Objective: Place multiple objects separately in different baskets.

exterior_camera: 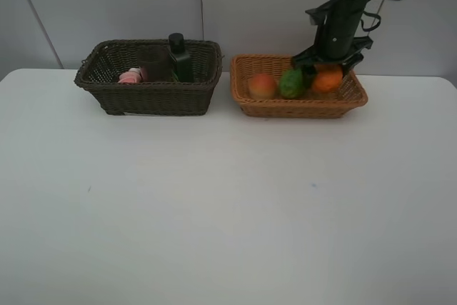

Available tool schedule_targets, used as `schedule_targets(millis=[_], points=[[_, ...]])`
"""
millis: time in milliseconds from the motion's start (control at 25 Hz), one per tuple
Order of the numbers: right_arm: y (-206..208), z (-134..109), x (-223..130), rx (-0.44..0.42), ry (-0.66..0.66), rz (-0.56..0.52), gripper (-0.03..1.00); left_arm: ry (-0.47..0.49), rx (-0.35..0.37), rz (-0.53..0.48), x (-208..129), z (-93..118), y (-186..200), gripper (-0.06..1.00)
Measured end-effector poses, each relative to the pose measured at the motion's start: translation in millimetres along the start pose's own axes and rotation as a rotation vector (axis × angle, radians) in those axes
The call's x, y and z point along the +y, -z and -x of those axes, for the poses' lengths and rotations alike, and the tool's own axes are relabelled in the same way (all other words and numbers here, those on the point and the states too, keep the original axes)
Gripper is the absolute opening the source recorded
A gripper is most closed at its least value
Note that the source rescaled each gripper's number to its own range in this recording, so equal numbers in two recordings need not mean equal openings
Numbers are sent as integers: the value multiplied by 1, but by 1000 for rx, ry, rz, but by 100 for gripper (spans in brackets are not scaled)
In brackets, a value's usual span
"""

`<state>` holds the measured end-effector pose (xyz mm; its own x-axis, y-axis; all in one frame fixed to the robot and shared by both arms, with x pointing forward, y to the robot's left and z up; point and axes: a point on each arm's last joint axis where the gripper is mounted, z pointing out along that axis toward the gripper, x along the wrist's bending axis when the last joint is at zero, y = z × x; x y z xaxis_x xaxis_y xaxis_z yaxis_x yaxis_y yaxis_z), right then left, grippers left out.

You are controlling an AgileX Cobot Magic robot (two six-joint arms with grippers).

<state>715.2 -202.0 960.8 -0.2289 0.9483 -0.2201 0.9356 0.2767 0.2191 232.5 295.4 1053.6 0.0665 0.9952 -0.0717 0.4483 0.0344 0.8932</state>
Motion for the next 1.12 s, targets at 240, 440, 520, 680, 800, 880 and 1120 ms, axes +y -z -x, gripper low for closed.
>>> schedule_targets(millis=[240, 440, 520, 680, 800, 880, 1120], points=[[1, 0, 1, -2, 0, 7, 83, 0, 0, 0, 0, 0, 0, 89], [1, 0, 1, -2, 0, 9, 90, 0, 0, 0, 0, 0, 0, 89], [1, 0, 1, -2, 0, 11, 90, 0, 0, 0, 0, 0, 0, 89], [1, 0, 1, -2, 0, 11, 90, 0, 0, 0, 0, 0, 0, 89], [2, 1, 0, -2, -1, 0, 90, 0, 0, 0, 0, 0, 0, 89], [9, 2, 0, -1, -5, 0, 90, 0, 0, 0, 0, 0, 0, 89], [76, 17, -4, -6, -36, 100, 90, 0, 0, 0, 0, 0, 0, 89]])
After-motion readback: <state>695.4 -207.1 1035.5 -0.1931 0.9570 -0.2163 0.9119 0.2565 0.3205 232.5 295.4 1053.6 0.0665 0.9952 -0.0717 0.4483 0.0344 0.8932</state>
